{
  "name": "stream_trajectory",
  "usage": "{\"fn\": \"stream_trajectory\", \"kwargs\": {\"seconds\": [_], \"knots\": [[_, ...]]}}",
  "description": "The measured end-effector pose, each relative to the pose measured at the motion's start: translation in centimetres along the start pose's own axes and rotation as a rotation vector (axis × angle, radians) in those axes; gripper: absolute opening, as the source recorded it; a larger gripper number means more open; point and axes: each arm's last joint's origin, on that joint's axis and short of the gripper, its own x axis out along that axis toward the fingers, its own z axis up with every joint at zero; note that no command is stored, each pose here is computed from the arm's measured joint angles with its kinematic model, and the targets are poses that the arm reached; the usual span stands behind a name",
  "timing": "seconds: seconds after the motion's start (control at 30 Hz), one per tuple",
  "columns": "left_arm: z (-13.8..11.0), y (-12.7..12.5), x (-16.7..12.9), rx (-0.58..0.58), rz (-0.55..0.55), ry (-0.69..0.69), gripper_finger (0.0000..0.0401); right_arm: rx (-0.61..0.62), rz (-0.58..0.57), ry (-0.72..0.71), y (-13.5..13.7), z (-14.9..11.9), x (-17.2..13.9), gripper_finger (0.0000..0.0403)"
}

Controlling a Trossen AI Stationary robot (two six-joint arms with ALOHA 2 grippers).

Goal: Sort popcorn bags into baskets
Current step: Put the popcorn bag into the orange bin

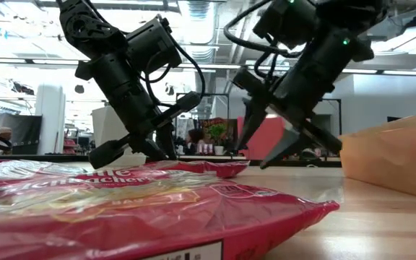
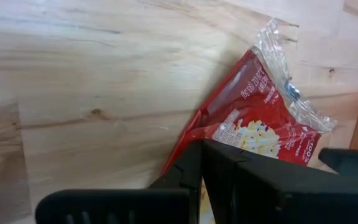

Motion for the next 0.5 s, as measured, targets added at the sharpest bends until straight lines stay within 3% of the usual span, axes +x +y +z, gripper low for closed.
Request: {"fn": "stream_trajectory", "kwargs": {"seconds": [0.27,0.5], "knots": [[0.0,0.0,0.0,0.000,-0.005,-0.001,0.0000,0.057,0.128,0.051,0.4,0.0,3.2,0.0245],[0.0,0.0,0.0,0.011,-0.009,-0.010,0.0000,0.087,0.131,0.033,0.1,0.7,4.3,0.0245]]}}
